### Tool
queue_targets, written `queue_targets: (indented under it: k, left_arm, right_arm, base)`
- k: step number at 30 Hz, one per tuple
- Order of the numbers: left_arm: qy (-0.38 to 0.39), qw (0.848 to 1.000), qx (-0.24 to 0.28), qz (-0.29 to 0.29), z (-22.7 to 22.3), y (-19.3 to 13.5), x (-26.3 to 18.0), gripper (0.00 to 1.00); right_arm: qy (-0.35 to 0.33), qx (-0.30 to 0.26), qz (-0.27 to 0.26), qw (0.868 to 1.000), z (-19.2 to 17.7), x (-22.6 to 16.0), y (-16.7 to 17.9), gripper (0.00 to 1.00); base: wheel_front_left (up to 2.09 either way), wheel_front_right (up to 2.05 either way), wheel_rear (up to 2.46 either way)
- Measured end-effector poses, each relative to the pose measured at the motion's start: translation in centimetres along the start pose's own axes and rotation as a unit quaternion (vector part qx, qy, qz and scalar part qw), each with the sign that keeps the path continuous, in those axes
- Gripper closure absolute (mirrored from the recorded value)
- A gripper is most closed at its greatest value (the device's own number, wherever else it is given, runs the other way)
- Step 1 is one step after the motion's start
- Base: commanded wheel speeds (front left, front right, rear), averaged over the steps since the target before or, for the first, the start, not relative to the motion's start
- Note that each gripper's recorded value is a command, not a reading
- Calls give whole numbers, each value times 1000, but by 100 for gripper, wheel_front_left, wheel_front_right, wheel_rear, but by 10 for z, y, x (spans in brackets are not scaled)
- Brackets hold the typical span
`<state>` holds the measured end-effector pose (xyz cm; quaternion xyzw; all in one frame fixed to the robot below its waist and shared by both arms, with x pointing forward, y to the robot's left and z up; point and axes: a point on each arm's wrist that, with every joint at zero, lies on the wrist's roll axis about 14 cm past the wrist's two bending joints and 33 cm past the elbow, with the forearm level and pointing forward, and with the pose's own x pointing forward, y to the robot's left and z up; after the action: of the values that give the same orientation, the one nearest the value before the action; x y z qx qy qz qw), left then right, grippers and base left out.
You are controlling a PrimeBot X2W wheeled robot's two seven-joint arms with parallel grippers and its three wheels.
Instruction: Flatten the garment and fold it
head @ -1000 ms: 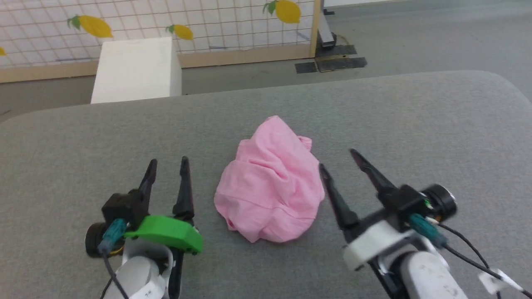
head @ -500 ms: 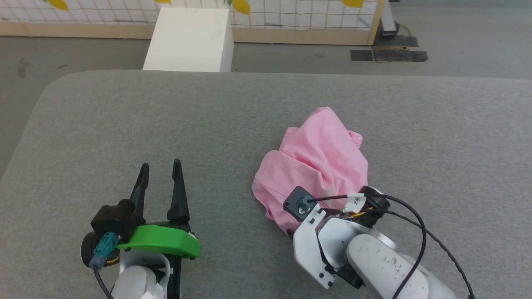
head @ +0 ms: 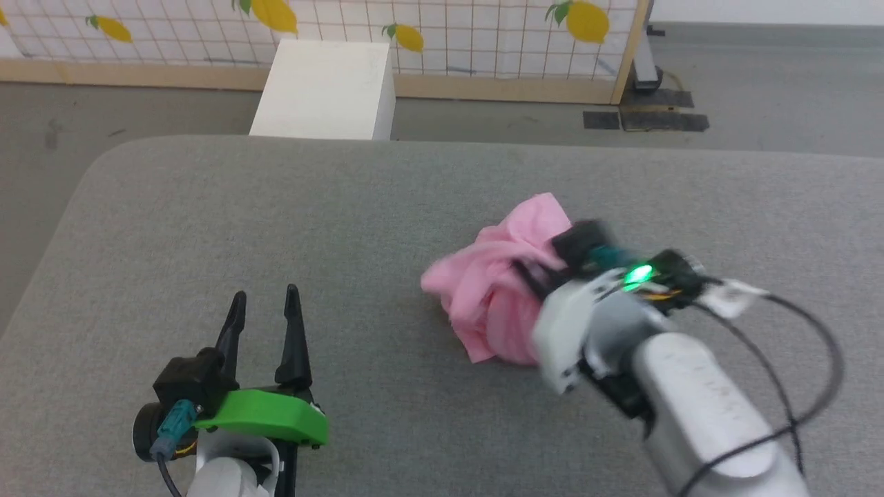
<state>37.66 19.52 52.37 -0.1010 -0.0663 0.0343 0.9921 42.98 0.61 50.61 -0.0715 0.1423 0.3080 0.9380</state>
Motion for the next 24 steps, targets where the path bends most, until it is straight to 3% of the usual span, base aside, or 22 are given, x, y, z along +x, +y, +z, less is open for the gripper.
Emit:
queue_targets:
  k: [4, 7, 10, 14, 16, 19, 24]
  left_arm:
    - [-8, 1000, -2, -11, 5, -7, 2, 0]
    - [-11, 1000, -3, -19, 6, -12, 4, 0]
    - [-9, 1000, -4, -24, 5, -15, 6, 0]
    - [-6, 999, -6, -32, 2, -20, 8, 0]
    - [-4, 999, -7, -36, 1, -22, 9, 0]
    - [-2, 999, -8, -40, -1, -25, 10, 0]
    - [2, 999, -11, -50, -4, -31, 11, 0]
  right_arm:
    - [-68, 55, -121, 989, 13, -35, -75, 100]
    - [-72, 98, -229, 966, -13, -81, -136, 100]
    - [-24, 142, -294, 945, -62, -118, -165, 100]
    - [41, 198, -337, 920, -118, -153, -174, 100]
    - [50, 211, -354, 910, -133, -168, -177, 0]
    - [20, 198, -367, 909, -126, -177, -180, 0]
    - [-81, 99, -317, 940, -63, -154, -153, 0]
  base:
    - [0, 0, 0]
    - [0, 0, 0]
    - [0, 0, 0]
    - [0, 0, 0]
    - [0, 0, 0]
    - [0, 0, 0]
    - [0, 0, 0]
